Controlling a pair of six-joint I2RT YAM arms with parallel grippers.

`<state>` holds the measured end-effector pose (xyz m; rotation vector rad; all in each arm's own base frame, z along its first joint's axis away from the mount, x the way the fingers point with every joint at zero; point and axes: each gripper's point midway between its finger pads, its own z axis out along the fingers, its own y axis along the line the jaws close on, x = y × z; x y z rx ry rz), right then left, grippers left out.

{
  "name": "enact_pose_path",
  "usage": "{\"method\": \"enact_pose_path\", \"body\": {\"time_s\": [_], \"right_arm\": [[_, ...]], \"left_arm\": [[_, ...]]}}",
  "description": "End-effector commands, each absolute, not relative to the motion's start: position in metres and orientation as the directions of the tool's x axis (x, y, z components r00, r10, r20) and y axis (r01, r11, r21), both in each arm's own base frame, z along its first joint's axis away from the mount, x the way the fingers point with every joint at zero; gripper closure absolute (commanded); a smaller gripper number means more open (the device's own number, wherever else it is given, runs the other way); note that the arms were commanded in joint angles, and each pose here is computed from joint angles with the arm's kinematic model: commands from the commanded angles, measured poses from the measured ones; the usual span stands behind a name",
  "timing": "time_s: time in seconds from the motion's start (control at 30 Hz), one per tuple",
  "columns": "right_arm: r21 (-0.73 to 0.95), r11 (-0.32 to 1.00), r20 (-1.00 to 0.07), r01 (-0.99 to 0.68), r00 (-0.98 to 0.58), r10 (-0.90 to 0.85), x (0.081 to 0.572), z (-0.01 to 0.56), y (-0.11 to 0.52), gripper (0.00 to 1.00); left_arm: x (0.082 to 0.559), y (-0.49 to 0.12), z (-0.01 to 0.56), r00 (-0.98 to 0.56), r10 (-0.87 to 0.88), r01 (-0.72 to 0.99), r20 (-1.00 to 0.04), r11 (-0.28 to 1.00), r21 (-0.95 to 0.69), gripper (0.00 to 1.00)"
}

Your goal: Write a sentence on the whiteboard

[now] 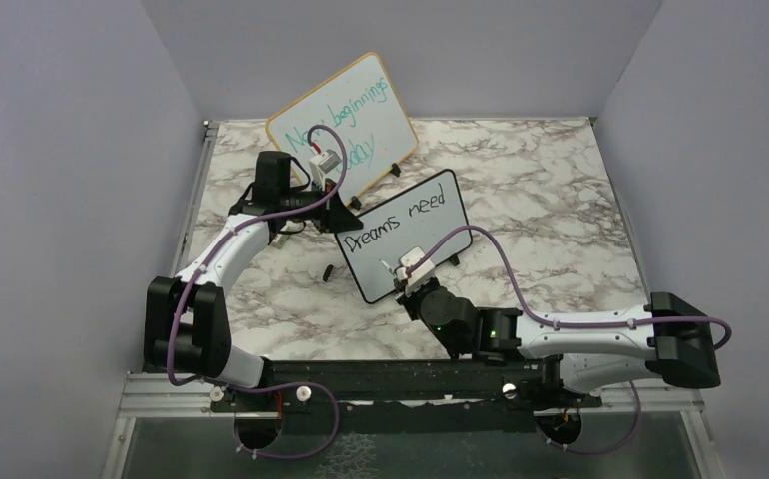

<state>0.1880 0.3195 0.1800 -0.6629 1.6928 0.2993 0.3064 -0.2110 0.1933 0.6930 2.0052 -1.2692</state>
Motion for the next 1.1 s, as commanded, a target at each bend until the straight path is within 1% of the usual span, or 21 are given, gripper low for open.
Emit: {"method": "enact_pose_path", "body": {"time_s": [0.0, 0.2, 0.33, 0.63, 1.07], "right_arm": [[-0.108, 0.836, -0.973, -0.539, -0.115, -0.200, 0.190, 0.187, 0.316, 1.00], [-0.123, 0.818, -0.970, -0.562, -0.107, -0.219, 0.188, 0.188, 0.319, 1.00], [-0.165, 0.794, -0.957, -0.585, -0.100, -0.273, 0.187, 0.183, 0.326, 1.00], [-0.188, 0.775, -0.937, -0.603, -0.125, -0.325, 0.186, 0.166, 0.340, 1.00], [-0.215, 0.755, -0.927, -0.619, -0.113, -0.357, 0.182, 0.160, 0.358, 1.00]], "left_arm": [[0.302, -0.206, 0.187, -0.663, 0.097, 0.702, -0.743, 0.424, -0.572, 1.00], [0.302, -0.206, 0.188, -0.660, 0.096, 0.705, -0.745, 0.421, -0.570, 1.00], [0.301, -0.206, 0.189, -0.661, 0.096, 0.706, -0.745, 0.418, -0.572, 1.00], [0.302, -0.206, 0.187, -0.664, 0.097, 0.703, -0.742, 0.420, -0.574, 1.00], [0.304, -0.207, 0.185, -0.668, 0.098, 0.699, -0.738, 0.422, -0.577, 1.00]]}}
